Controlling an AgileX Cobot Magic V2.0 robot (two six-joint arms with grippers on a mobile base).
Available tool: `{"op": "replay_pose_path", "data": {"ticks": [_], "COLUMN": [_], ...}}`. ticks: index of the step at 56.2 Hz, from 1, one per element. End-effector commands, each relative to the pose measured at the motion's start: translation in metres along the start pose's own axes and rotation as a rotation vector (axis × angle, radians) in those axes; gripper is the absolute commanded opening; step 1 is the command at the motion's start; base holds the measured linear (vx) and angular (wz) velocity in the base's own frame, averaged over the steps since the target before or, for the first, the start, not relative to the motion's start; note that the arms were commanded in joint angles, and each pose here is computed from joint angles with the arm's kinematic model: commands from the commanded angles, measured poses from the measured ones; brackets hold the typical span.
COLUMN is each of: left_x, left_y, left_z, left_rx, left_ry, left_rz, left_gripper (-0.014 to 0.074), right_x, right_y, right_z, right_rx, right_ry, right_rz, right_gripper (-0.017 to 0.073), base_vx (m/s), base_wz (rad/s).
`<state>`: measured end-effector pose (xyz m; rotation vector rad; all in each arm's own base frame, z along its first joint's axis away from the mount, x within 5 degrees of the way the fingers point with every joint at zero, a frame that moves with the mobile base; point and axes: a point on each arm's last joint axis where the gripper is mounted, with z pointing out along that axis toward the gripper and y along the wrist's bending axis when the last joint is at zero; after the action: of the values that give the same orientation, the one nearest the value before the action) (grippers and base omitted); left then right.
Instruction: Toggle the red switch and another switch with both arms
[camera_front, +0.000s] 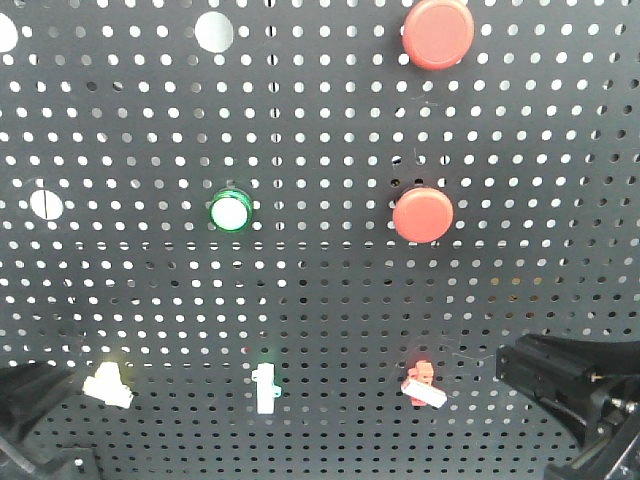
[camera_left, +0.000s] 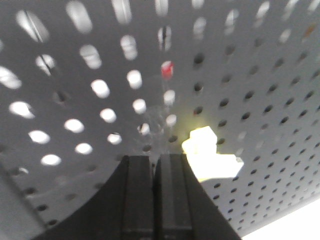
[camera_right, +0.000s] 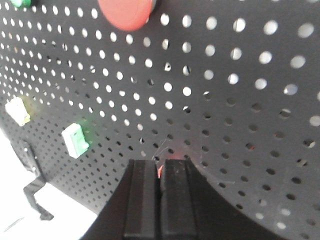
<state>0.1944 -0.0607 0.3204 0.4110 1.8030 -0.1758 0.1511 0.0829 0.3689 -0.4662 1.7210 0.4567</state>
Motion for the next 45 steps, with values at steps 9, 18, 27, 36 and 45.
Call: {"op": "replay_pose_path", "data": {"ticks": [9,18,27,36,45], "left_x": [-0.046,-0.033,-0.014,0.014,0.04], "left_y": [0.005,0.002,0.001,0.002,0.002], "left_z": [-0.007,0.013,0.033,0.035,0.034], "left_rx": [-0.029,0.022,0.034,-0.015,-0.04], "left_ry": [-0.148,-0.05,0.045,0.098,0.16], "left_rz": [-0.029,-0.032,-0.045,-0.052,-0.065], "left_gripper": [0.0003,0.0003,0.0003,0.0003,0.0003], "right_x": [-0.019,-0.019,-0.019,-0.019,-0.019], "right_y": [-0.004,-0.004,-0.004,-0.004,-0.004], "right_z": [-0.004,-0.004,-0.004,-0.004,-0.004], "right_rx": [0.049,0.05,0.052,0.053,0.05], "right_ry": [-0.117,-0.115,-0.119,-0.12,-0.116], "right_rz": [-0.001,-0.007,-0.007,-0.007,-0.006], "right_gripper": [-0.0006,-0.0006,-0.0006,-0.0006,-0.0006], "base_vx": [0.0,0.0,0.0,0.0,0.0], "base_wz": [0.0,0.0,0.0,0.01,0.0]}}
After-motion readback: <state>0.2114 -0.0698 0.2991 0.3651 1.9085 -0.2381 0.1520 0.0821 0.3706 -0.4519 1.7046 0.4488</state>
